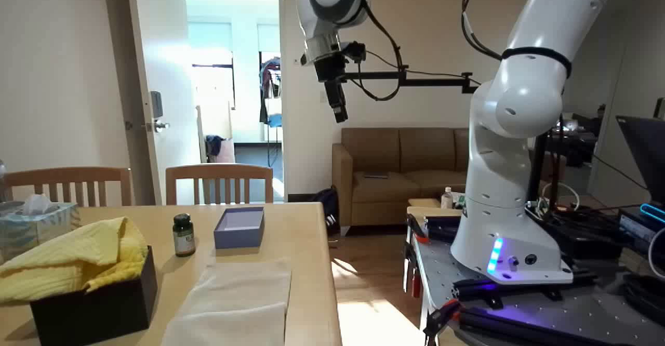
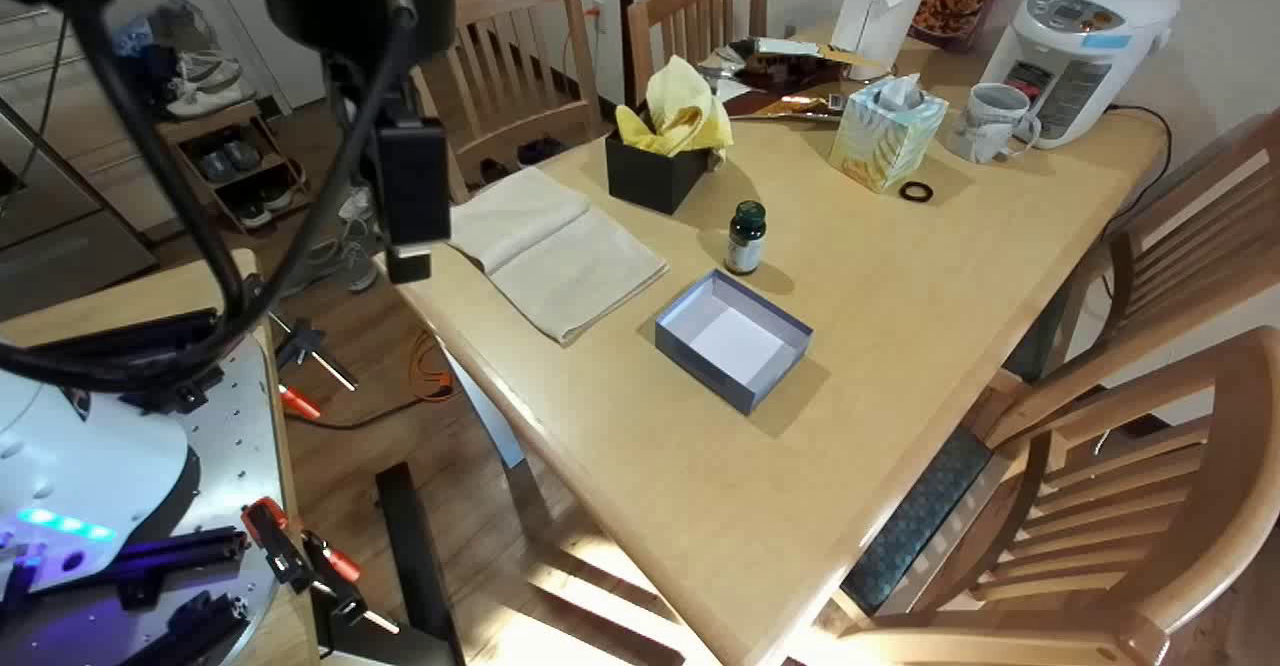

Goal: Pick up the small glass bottle and put it in the grey box. Pick up the grey box and place it on top of the black box.

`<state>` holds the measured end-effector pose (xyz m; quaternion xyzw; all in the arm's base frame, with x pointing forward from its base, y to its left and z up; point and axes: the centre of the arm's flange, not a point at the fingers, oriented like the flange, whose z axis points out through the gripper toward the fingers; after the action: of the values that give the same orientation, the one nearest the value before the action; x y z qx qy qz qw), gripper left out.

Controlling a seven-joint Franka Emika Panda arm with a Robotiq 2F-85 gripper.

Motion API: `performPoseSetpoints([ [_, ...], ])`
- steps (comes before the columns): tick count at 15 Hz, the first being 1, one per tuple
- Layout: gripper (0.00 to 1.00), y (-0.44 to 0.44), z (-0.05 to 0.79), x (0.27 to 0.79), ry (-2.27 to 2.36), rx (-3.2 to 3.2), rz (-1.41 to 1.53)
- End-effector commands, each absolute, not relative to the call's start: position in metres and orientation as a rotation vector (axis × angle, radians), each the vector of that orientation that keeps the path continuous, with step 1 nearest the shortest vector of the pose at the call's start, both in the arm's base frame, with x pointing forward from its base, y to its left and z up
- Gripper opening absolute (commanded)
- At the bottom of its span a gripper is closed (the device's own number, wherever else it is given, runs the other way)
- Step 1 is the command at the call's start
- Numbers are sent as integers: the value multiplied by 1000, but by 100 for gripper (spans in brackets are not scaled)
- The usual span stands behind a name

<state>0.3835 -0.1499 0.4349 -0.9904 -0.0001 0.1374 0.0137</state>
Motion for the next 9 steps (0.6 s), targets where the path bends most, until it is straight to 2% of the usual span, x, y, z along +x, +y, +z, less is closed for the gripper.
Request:
performPoseSetpoints([
  [1, 100, -150, 435, 383, 0, -3085, 428],
  [9, 100, -140, 437, 396, -51, -3117, 362],
])
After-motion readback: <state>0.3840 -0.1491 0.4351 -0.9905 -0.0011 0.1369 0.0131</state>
